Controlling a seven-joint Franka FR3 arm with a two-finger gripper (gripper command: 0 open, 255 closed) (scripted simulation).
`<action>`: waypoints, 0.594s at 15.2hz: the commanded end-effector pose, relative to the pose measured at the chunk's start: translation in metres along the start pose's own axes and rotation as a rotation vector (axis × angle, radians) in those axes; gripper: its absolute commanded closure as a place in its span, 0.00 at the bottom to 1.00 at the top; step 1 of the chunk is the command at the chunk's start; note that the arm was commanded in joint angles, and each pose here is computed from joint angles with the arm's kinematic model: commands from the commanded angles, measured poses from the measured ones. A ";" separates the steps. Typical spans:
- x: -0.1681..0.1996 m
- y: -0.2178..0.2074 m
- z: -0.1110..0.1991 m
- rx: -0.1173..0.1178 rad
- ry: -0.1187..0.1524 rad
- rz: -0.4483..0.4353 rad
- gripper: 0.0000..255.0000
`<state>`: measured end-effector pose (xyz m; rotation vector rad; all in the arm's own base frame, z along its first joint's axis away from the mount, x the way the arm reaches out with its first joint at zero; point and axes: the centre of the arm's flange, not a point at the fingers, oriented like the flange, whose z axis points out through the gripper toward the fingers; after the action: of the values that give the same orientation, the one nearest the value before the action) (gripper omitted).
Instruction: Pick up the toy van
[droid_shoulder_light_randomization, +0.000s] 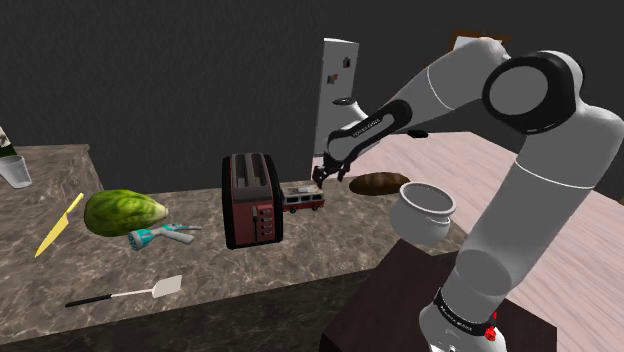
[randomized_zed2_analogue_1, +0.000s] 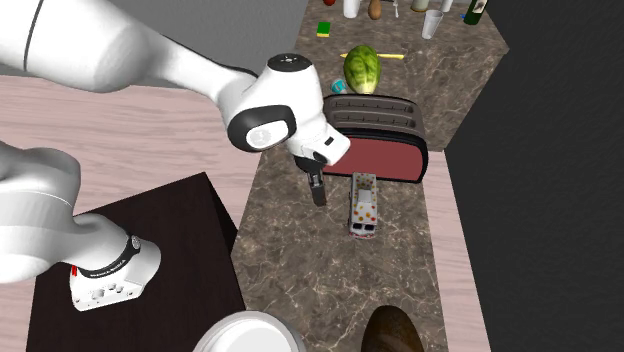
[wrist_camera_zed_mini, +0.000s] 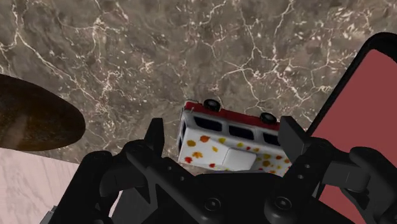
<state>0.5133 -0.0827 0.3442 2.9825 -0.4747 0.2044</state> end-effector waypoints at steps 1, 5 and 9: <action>0.010 0.003 0.022 -0.013 0.002 0.019 0.00; 0.033 0.012 0.068 -0.040 0.002 0.057 0.00; 0.057 0.022 0.113 -0.066 0.003 0.094 0.00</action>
<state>0.5665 -0.1290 0.2525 2.9072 -0.5967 0.1974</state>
